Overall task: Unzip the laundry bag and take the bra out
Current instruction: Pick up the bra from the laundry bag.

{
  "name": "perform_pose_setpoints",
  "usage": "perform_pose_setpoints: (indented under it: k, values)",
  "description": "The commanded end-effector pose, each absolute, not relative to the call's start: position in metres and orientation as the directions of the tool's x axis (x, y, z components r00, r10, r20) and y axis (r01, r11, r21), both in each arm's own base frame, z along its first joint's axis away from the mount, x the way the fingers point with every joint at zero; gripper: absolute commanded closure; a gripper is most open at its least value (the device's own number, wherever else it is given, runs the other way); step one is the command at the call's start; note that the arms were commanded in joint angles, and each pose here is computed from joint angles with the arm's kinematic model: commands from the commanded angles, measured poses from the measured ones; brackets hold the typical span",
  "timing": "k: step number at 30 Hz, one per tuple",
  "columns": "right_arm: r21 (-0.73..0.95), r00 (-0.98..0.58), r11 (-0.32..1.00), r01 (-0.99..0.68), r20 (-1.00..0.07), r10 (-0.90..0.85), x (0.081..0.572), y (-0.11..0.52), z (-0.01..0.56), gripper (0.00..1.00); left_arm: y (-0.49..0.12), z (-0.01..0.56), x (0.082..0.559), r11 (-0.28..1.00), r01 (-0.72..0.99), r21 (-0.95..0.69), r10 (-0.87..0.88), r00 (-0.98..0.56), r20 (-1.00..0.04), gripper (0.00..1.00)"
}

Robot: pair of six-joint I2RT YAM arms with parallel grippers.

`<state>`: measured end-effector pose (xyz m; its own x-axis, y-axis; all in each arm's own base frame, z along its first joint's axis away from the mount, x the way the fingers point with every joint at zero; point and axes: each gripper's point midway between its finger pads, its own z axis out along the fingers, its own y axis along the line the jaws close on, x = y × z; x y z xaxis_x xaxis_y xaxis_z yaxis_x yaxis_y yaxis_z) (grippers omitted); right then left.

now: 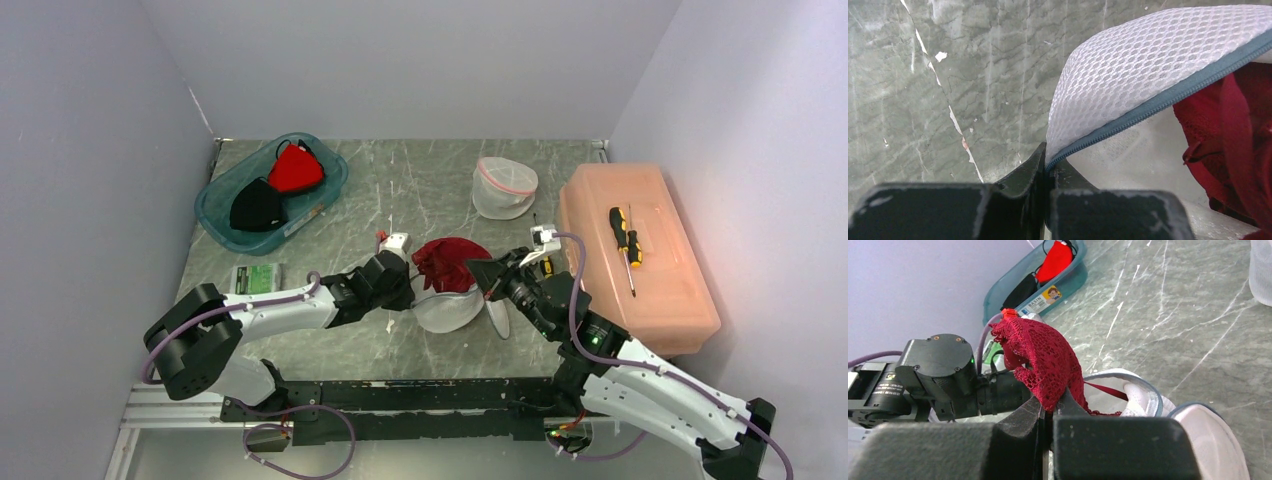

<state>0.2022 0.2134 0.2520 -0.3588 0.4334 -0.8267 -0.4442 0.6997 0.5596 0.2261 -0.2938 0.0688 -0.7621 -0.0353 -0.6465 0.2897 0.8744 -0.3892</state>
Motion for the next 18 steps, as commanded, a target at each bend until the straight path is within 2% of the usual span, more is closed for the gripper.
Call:
perform_pose_setpoints:
  k: [1,4,11,18]
  values:
    - [0.622,-0.280,0.595,-0.508,-0.773,0.569,0.199,0.212,0.316,1.00,-0.294,0.072,0.228,0.870,0.293,-0.396,-0.042,-0.756,-0.653,0.91]
    - [0.617,-0.265,0.594,-0.517,-0.775,0.574,0.200,0.212,0.319,1.00,-0.297,0.079,0.226,0.858,0.300,-0.418,-0.055,-0.755,-0.653,0.85]
    - [0.600,-0.286,0.623,-0.502,-0.795,0.535,0.211,0.225,0.304,1.00,-0.313,0.125,0.221,0.766,0.375,-0.522,-0.107,-0.727,-0.679,0.63]
    - [0.631,-0.324,0.653,-0.419,-0.776,0.542,0.229,0.228,0.276,1.00,-0.324,0.157,0.210,0.657,0.470,-0.590,-0.136,-0.695,-0.706,0.64]
